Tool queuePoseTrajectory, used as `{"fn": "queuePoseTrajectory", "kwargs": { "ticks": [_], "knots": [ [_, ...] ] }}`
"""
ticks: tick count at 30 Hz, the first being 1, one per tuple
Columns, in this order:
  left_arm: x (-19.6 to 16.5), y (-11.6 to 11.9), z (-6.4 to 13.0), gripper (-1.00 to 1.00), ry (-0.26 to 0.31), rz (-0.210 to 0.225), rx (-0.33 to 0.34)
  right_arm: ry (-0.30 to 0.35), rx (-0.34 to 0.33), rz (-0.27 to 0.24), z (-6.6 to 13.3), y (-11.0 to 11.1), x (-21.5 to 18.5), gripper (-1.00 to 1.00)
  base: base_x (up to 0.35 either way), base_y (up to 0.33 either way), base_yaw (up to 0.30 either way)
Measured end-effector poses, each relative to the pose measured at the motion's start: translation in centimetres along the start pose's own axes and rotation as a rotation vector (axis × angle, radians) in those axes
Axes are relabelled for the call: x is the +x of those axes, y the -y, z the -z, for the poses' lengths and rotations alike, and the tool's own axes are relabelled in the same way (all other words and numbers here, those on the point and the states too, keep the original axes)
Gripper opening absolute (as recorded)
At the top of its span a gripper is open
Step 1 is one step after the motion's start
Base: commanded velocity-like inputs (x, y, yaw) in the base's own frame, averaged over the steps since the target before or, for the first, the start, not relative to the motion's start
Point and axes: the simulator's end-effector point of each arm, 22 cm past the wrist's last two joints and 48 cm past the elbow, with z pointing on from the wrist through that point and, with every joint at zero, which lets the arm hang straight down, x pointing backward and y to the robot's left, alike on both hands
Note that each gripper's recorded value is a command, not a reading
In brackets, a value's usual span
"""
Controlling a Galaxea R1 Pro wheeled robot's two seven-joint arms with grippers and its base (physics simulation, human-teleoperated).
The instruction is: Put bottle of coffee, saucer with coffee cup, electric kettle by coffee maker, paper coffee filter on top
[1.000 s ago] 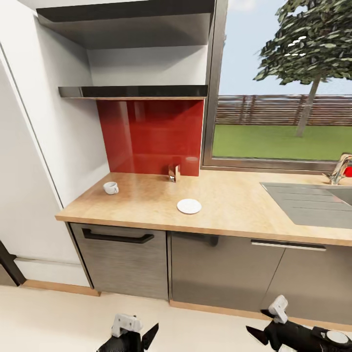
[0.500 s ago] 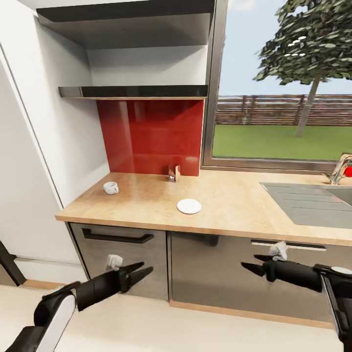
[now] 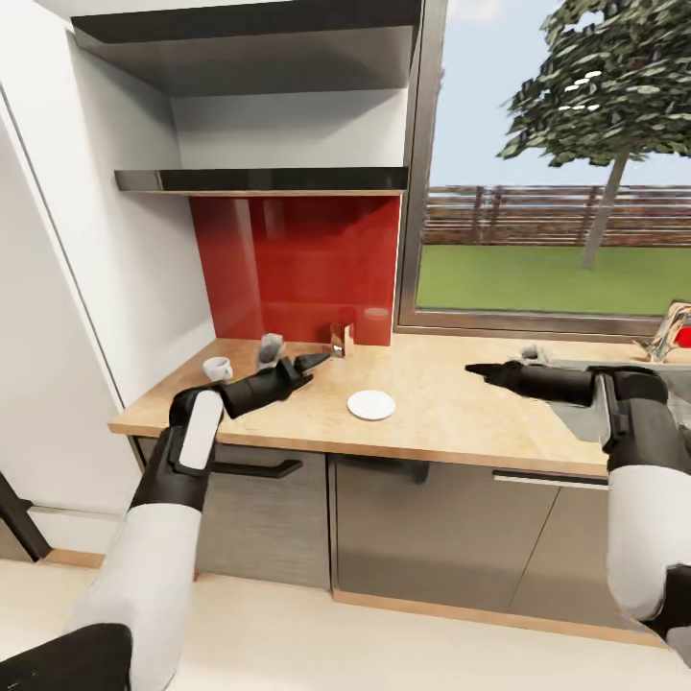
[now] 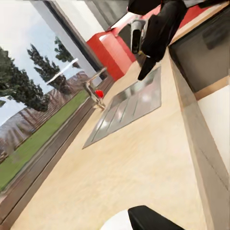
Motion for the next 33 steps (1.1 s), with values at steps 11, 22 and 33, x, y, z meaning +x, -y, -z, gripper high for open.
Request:
{"fn": "queuePoseTrajectory", "kwargs": {
  "ticks": [11, 22, 33],
  "knots": [
    [-3.3, -10.9, 2.2, 1.00, 0.113, 0.252, -0.295, -0.131, 0.009, -0.195, -10.7, -2.6, 4.0, 1.00, 0.000, 0.000, 0.000],
    [-3.3, -11.2, 2.3, 1.00, 0.119, 0.267, -0.301, -0.121, 0.017, -0.345, -12.2, -1.6, 5.9, 1.00, 0.101, -0.007, 0.000],
    [-2.9, -11.0, 2.0, 1.00, 0.110, 0.268, -0.298, -0.125, 0.069, -0.355, -12.1, -0.4, 6.3, 1.00, 0.158, -0.088, 0.000]
  ]
}}
